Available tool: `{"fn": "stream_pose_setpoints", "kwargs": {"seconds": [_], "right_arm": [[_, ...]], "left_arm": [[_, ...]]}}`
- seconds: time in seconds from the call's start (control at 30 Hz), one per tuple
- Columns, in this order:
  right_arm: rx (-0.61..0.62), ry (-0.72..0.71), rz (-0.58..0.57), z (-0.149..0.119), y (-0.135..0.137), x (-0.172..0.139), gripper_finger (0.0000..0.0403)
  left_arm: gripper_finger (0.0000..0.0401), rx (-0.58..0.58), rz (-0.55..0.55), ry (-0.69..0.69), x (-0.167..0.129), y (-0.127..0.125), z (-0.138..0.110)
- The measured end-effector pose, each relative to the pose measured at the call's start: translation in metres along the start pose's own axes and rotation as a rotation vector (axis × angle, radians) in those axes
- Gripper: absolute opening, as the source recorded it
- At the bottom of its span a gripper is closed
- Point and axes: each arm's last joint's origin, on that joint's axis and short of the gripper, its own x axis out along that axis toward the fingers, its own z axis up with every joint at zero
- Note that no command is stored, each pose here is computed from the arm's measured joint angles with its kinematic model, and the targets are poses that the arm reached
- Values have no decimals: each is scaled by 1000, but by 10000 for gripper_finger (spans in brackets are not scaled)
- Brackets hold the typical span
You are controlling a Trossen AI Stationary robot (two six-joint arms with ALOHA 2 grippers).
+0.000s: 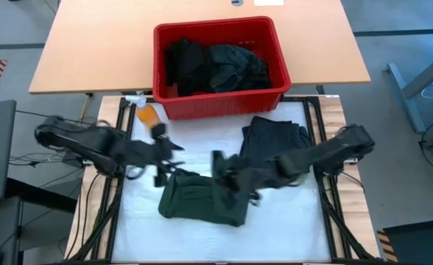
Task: Fold Laundry from Bin
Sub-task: Fold the green polo shirt from the bin, then stack the green polo shirt on top of the black short
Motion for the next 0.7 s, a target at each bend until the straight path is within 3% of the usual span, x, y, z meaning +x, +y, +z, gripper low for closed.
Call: {"fn": "stream_pose_setpoints", "kwargs": {"seconds": [0.17, 0.37, 0.53, 0.7], "right_arm": [[43, 46, 123, -3, -8, 78, 22], [114, 63, 233, -9, -24, 139, 64], [168, 118, 267, -4, -32, 150, 136], [175, 126, 256, 3, -31, 137, 200]], "left_arm": [[180, -51, 62, -112, -45, 16, -5], [180, -56, 80, -112, -61, 23, -14], [180, -19, 84, -54, -57, 19, -18], [180, 26, 93, -7, -46, 13, -18]]}}
